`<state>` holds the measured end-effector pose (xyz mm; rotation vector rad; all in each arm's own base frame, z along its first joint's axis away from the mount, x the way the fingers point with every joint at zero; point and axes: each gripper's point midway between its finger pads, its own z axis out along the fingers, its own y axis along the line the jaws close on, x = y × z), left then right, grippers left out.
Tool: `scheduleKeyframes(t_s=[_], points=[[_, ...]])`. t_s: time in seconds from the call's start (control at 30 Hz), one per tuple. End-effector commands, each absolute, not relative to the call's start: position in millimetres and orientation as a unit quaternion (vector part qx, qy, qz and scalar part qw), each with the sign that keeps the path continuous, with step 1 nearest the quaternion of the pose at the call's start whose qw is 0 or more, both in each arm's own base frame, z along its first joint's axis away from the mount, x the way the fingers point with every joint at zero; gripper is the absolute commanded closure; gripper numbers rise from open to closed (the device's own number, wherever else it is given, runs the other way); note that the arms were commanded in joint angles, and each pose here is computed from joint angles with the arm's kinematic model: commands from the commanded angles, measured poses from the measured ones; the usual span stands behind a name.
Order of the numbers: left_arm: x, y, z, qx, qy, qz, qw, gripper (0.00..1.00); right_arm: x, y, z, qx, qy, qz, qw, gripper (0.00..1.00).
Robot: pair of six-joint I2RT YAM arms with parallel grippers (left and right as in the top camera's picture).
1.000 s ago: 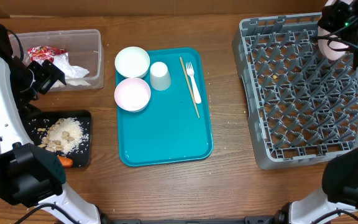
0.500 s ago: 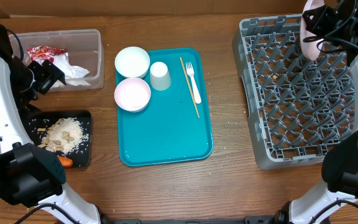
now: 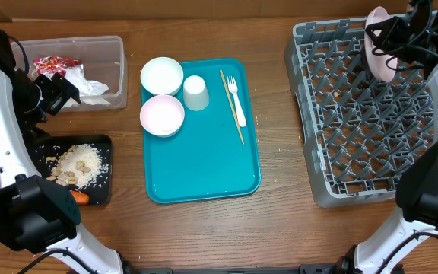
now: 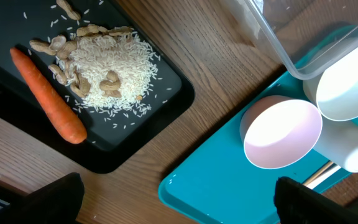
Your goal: Sort waste into correct bins and load items into the dishwasher rack
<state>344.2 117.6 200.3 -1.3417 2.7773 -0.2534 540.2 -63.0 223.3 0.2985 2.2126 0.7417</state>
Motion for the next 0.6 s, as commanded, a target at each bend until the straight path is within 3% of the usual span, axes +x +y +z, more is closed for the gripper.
scheduleKeyframes(t_s=[0.0, 0.47, 0.57], points=[[342.2, 113.3, 208.5, -0.435, 0.896, -0.084, 0.033, 0.00, 537.9, -56.3, 239.3, 0.109, 0.848, 0.346, 0.386, 0.94], [342.3, 113.3, 208.5, -0.435, 0.896, -0.084, 0.033, 0.00, 525.5, -126.5, 248.0, 0.188, 0.824, 0.353, 0.403, 0.82], [342.2, 113.3, 208.5, -0.435, 0.896, -0.084, 0.033, 0.00, 521.6, -118.2, 257.9, 0.167, 0.814, 0.386, 0.401, 0.65]])
